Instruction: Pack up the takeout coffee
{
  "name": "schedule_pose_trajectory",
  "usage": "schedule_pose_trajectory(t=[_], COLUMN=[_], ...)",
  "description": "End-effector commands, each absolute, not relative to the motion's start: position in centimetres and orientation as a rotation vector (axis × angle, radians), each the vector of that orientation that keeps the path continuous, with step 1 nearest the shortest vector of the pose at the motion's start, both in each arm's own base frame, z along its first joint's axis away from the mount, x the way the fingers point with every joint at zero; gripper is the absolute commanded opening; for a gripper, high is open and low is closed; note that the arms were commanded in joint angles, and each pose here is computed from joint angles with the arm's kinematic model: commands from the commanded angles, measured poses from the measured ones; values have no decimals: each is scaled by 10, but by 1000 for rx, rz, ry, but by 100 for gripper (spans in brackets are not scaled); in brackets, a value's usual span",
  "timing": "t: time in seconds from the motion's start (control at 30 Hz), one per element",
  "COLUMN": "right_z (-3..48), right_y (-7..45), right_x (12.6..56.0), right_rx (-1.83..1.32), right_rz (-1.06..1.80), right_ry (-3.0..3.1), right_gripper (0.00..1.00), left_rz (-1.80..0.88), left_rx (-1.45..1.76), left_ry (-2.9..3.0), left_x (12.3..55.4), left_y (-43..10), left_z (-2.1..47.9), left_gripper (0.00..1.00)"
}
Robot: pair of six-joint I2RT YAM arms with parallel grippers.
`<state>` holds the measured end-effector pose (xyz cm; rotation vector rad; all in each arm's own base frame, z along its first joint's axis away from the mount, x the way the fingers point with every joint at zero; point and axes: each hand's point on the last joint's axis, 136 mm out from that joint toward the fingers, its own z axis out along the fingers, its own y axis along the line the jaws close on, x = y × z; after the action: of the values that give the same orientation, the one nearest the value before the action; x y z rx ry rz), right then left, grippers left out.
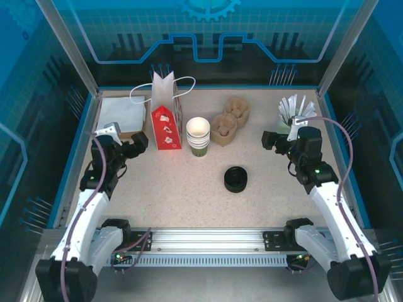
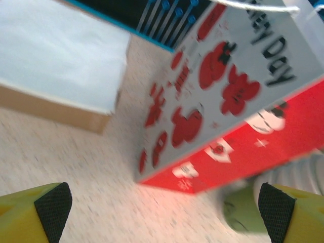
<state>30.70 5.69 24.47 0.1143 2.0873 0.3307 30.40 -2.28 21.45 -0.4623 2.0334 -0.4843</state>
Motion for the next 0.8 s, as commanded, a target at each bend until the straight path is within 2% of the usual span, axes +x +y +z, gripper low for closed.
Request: schedule_pose_trajectory(t=[0.0, 0.13, 0.23, 0.47, 0.7, 0.77], right_z=[238, 259, 263, 255, 227, 217], right_y=[98, 150, 193, 255, 284, 284], right_x=[267, 267, 277, 330, 373, 383], right_rx=[209, 106, -56, -190, -228, -222], right_rz=[618, 756, 780, 780, 729, 675], right_ry=[2289, 2331, 2373, 2486, 2612, 2651], right_gripper=[96, 90, 88, 83, 63, 61], left_rz=[-839, -1139, -1248, -1274, -1226, -1214], left_rx=[-606, -596, -613, -657, -667, -682], left_ry=[2302, 2330, 2299, 2278, 2299, 2303], left_x=[253, 239, 237, 238, 238, 238], left_y=[-69, -105, -116, -120, -116, -115], left_z=[181, 179, 174, 164, 158, 156], left_gripper=[99, 97, 95, 95, 95, 96])
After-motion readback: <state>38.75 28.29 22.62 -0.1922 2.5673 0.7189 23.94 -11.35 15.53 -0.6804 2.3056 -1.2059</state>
